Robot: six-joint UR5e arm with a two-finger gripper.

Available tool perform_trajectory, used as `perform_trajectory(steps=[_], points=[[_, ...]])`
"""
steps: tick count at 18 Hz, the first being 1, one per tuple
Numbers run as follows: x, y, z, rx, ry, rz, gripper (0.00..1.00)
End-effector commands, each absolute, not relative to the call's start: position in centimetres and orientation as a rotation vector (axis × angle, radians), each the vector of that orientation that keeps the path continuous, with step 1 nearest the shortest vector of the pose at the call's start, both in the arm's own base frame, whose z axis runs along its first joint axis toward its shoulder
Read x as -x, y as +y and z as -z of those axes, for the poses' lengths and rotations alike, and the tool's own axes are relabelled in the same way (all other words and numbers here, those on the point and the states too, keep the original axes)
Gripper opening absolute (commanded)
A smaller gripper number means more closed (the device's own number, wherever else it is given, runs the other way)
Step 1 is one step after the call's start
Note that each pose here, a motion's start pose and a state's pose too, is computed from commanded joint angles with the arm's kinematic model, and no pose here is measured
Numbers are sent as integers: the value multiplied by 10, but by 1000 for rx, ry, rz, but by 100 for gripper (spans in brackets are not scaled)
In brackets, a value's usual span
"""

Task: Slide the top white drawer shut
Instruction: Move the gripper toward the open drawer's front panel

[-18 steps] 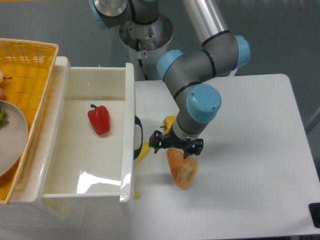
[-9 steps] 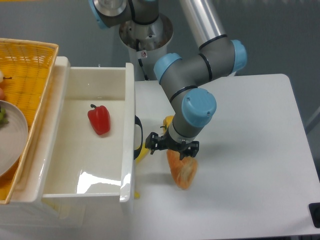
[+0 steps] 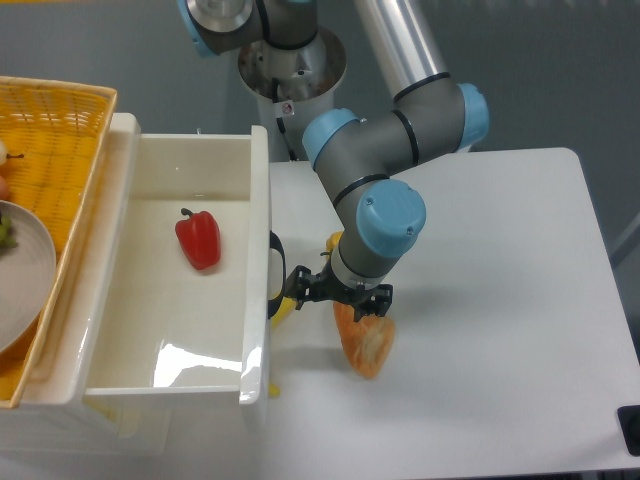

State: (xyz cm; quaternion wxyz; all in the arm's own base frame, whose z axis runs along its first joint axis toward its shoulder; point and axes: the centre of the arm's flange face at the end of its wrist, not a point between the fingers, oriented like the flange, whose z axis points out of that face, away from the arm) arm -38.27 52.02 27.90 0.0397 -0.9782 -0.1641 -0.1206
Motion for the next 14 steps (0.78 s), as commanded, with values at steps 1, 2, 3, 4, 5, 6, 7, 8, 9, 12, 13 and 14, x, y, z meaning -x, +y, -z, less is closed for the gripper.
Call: perform_trajectory(steps=[1, 2, 3, 4, 5, 6, 7, 8, 9, 12, 13, 14], points=[[383, 520, -279, 2996, -507, 371, 100], [382, 520, -280, 2996, -505, 370, 100], [382, 520, -280, 2995, -507, 370, 100], [382, 520, -280, 2996, -505, 371, 100], [382, 520, -280, 2995, -507, 370, 100], [382, 520, -281, 2994, -507, 368, 100], [382, 520, -282, 2994, -507, 368, 100], [382, 520, -283, 2993, -508, 367, 100], [382, 520, -282, 2994, -509, 368, 100], [381, 519, -283, 2994, -513, 368, 100], [380, 519, -284, 2993, -513, 367, 100], [377, 522, -284, 2995, -506, 368, 100]])
